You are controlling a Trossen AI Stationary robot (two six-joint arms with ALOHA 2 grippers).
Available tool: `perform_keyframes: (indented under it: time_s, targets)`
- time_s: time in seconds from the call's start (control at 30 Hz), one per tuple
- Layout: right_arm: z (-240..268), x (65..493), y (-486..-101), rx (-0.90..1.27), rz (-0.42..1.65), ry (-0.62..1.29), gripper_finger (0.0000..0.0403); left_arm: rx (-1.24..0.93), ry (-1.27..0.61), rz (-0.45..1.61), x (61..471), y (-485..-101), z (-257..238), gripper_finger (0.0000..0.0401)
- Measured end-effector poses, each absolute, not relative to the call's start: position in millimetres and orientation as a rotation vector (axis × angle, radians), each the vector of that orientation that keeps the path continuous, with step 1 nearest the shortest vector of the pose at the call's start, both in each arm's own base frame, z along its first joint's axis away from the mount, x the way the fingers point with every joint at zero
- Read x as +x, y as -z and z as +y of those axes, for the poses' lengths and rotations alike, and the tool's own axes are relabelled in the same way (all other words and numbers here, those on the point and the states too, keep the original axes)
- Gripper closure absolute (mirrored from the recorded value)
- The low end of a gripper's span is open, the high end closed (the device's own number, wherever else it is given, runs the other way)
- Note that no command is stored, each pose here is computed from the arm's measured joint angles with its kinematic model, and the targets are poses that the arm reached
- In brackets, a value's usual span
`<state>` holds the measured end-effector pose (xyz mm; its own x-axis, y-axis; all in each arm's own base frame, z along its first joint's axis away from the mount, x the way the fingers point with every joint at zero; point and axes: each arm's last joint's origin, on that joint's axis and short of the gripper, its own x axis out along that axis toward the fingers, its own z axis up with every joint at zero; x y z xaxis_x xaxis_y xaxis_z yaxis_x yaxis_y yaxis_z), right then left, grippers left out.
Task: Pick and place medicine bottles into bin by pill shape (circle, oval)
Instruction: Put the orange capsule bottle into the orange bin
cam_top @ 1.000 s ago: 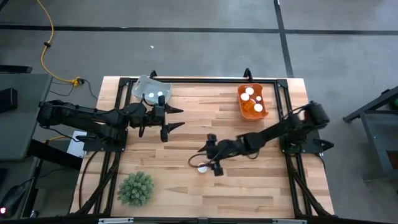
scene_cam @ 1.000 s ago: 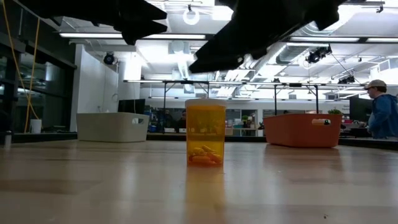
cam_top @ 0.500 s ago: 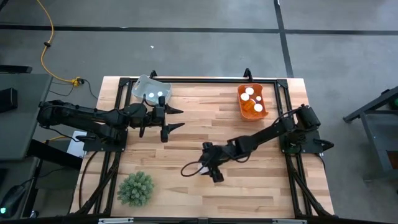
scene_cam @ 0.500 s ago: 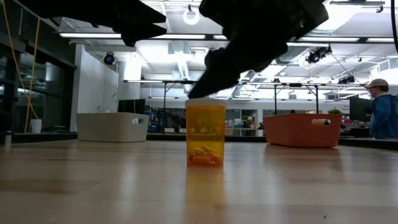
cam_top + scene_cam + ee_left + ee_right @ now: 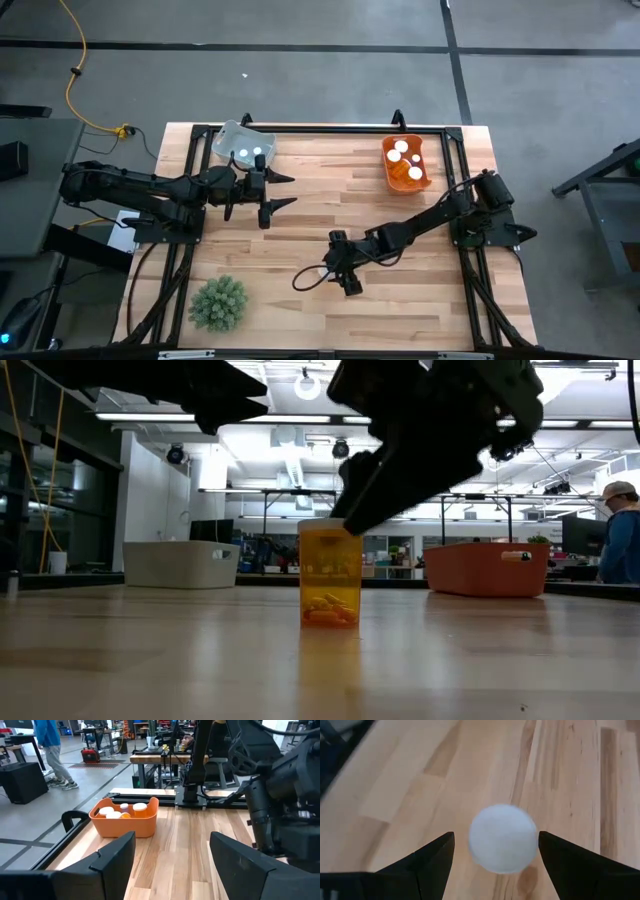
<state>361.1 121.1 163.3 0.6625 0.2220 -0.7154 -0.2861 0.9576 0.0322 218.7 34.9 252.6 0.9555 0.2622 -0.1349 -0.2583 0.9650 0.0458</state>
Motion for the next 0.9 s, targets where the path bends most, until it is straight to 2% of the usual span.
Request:
perform_keyframes:
  time_s: [0.37,0.73,0.9]
  targets:
    - [122.3,365.3,-157.0,-0.087,0.778,-0.283,0.0126,0.028,-0.264,0.141,218.7,-252.6,35.0,0.0156]
    - [121.6,366.2,-157.7,-0.087,0.768,-0.282,0.0213,0.028,-0.264,0.141,218.7,-252.6,35.0,0.0156]
    - [121.6,366.0,-157.5,-0.104,0.769,-0.289,0.0218,0.028,-0.264,0.141,218.7,-252.6,35.0,0.0156]
